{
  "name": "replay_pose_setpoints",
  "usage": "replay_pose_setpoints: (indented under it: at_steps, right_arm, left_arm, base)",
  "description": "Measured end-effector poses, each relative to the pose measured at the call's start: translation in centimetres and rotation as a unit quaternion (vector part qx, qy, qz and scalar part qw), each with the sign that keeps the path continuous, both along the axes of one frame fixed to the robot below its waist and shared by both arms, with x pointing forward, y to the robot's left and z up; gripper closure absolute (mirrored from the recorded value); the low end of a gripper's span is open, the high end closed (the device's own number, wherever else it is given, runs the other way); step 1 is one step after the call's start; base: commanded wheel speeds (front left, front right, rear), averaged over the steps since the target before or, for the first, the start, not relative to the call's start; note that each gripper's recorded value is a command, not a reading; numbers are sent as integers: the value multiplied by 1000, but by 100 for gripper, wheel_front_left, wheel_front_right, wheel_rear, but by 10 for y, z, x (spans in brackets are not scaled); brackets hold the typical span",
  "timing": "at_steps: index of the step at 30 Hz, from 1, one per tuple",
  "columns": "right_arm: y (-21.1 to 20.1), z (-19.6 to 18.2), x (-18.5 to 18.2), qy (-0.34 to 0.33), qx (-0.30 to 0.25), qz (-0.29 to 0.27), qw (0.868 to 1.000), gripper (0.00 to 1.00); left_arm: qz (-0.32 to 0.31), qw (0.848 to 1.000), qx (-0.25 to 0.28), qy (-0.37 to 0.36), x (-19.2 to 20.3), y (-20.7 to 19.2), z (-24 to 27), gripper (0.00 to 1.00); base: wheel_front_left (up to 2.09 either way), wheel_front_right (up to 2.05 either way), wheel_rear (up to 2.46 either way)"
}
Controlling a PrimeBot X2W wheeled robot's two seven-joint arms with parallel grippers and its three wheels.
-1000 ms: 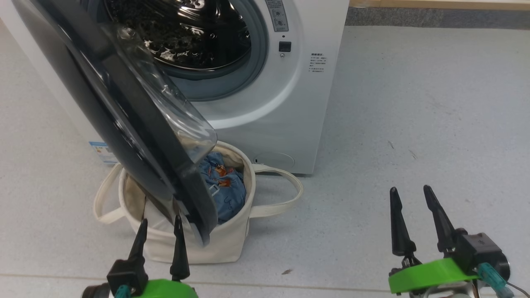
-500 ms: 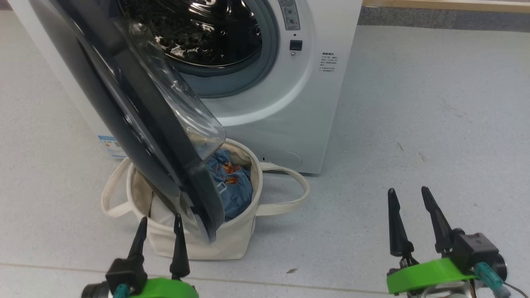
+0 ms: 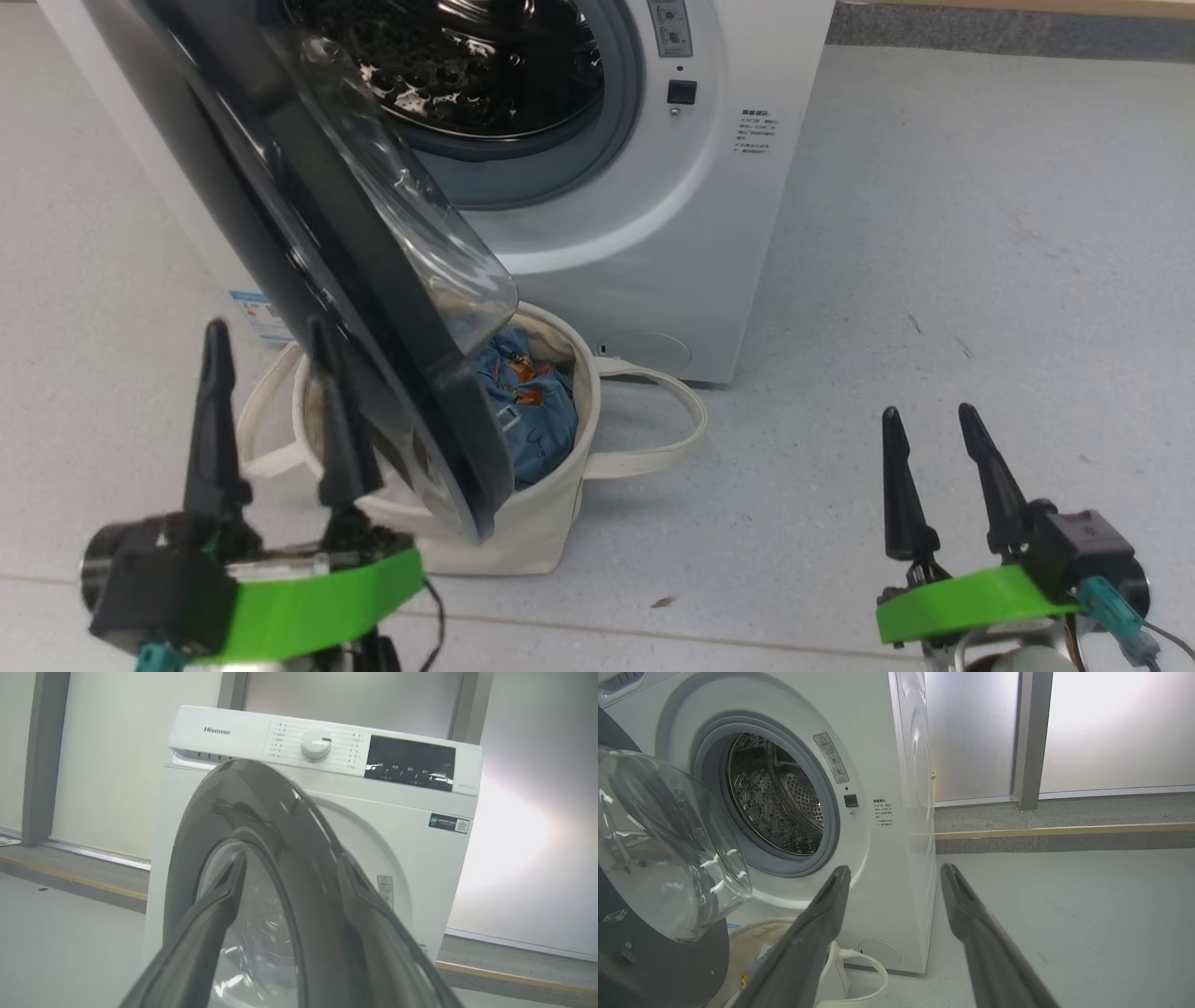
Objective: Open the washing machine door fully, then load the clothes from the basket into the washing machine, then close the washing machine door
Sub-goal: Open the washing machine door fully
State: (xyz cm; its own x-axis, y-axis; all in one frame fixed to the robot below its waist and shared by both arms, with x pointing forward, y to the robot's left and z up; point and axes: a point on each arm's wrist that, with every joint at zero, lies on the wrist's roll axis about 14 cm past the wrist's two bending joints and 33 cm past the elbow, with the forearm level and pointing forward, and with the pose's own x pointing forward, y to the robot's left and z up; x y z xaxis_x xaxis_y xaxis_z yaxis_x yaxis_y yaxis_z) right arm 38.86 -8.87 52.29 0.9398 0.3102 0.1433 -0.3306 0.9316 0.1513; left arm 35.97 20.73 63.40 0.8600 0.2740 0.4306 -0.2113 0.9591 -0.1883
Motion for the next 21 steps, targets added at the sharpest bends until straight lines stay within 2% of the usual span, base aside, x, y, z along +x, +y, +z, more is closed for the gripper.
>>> replay_pose_setpoints:
  at_steps: [2, 3, 4, 9, 13, 17, 21]
  right_arm:
    - [-1, 2, 2, -3, 1, -1, 1000, 0]
    - [-1, 4, 3, -5, 3, -2, 1000, 0]
    - [-1, 5, 5, -7, 4, -3, 1000, 0]
    - [-4, 7, 6, -10, 4, -6, 1000, 0]
    - [-12, 4, 5, -4, 9, -18, 1000, 0]
    - [-17, 1, 3, 2, 11, -26, 1000, 0]
    - [-21, -3, 2, 10, 18, -32, 999, 0]
  left_arm:
    - [-28, 999, 6, -27, -1, -17, 16, 0]
    - [-48, 998, 7, -30, 0, -28, 18, 8]
    - [-73, 997, 9, -29, 2, -42, 17, 100]
    - [-169, 985, -12, 28, 12, -94, -19, 100]
    - [-211, 973, -17, 93, 19, -122, -60, 100]
    - [-234, 965, -8, 120, 28, -140, -76, 100]
    - [-209, 968, -6, 137, 40, -133, -84, 100]
  base:
    - [0, 0, 0]
    - [0, 0, 0]
    - [0, 0, 0]
    - [0, 0, 0]
    - [0, 0, 0]
    - [0, 0, 0]
    - [0, 0, 0]
